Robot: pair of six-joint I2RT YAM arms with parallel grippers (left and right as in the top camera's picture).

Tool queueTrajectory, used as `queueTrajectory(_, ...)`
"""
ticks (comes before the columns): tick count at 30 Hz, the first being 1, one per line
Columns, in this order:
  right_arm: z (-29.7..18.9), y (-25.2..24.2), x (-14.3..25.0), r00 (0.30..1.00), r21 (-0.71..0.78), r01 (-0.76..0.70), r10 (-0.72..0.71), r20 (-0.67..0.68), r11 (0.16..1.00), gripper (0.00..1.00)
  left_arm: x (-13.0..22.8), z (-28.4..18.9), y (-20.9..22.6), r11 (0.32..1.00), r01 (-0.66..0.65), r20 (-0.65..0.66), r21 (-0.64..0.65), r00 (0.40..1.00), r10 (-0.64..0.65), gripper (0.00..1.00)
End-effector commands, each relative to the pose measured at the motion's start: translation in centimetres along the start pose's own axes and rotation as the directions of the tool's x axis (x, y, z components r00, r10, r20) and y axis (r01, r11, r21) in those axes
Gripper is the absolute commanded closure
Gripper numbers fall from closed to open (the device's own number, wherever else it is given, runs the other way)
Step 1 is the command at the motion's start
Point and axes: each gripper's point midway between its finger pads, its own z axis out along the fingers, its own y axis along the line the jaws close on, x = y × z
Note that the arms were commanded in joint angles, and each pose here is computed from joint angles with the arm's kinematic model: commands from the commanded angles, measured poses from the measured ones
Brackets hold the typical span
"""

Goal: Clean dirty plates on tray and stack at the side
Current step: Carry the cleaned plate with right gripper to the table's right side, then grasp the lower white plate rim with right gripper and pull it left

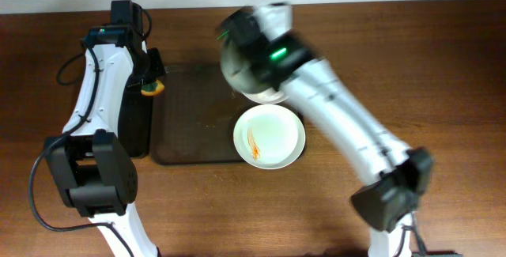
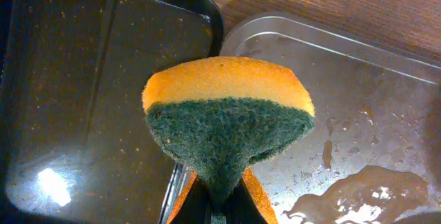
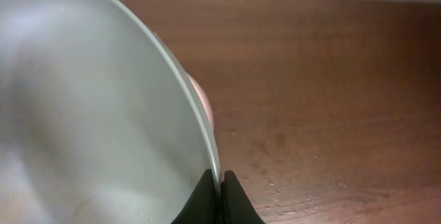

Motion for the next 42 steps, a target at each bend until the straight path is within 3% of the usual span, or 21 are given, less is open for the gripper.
queueTrajectory(1, 2.1, -5.1, 0.9, 0.97, -0.207, -0.114, 0.064, -0.233, 0.972, 0.96, -0.3, 0.1, -0.3, 1.0, -0.016, 0.002, 0.013, 1.0, 0.016, 0.99)
queueTrajectory(4, 5.7, -13.0, 3.0, 0.912, -0.12, -0.235, 0.176, -0.369, 0.965, 0.96, -0.3, 0.1, -0.3, 1.0, -0.016, 0.002, 0.013, 1.0, 0.016, 1.0)
queueTrajectory(8, 10.0, -18.8, 6.9, 0.826, -0.027, -0.37, 0.315, -0.468, 0.929, 0.96, -0.3, 0.1, -0.3, 1.0, -0.016, 0.002, 0.014, 1.0, 0.016, 1.0)
queueTrajectory(15, 16.0, -22.1, 14.1, 0.719, 0.015, -0.511, 0.436, -0.541, 0.86, 0.96, -0.3, 0.1, -0.3, 1.0, -0.016, 0.002, 0.014, 1.0, 0.016, 0.99)
queueTrajectory(23, 17.8, -23.9, 17.5, 0.678, 0.067, -0.549, 0.49, -0.547, 0.833, 0.96, -0.3, 0.1, -0.3, 1.0, -0.016, 0.002, 0.014, 1.0, 0.016, 0.99)
queueTrajectory(24, 17.8, -24.0, 17.5, 0.677, 0.069, -0.551, 0.493, -0.547, 0.832, 0.87, -0.3, 0.1, -0.3, 1.0, -0.016, 0.002, 0.014, 1.0, 0.016, 0.99)
queueTrajectory(25, 17.8, -24.0, 17.5, 0.676, 0.068, -0.552, 0.494, -0.547, 0.831, 0.56, -0.2, 0.1, -0.4, 1.0, -0.016, 0.002, 0.017, 1.0, 0.016, 1.0)
queueTrajectory(26, 17.6, -24.0, 17.4, 0.675, 0.066, -0.551, 0.491, -0.551, 0.832, 0.37, -0.2, 0.1, -0.5, 1.0, -0.016, -0.001, 0.025, 1.0, 0.016, 1.0)
queueTrajectory(27, 17.3, -23.9, 17.2, 0.67, 0.06, -0.553, 0.486, -0.561, 0.831, 0.34, -0.2, 0.1, -0.6, 0.999, -0.016, -0.001, 0.028, 1.0, 0.016, 1.0)
queueTrajectory(33, 11.5, -20.8, 12.2, 0.755, -0.15, -0.514, 0.362, -0.547, 0.845, 0.31, 0.2, 0.0, -1.3, 0.999, -0.031, -0.013, 0.044, 0.999, 0.031, 1.0)
queueTrajectory(35, 9.0, -18.1, 11.1, 0.796, -0.238, -0.47, 0.291, -0.532, 0.85, 0.3, 0.8, -0.1, -3.2, 0.987, -0.119, -0.019, 0.107, 0.992, 0.122, 0.99)
queueTrajectory(42, 6.4, -8.9, 14.9, 0.805, -0.363, -0.285, 0.016, -0.594, 0.887, 0.32, 2.9, -0.4, -6.0, 0.949, -0.29, -0.046, 0.127, 0.954, 0.298, 0.99)
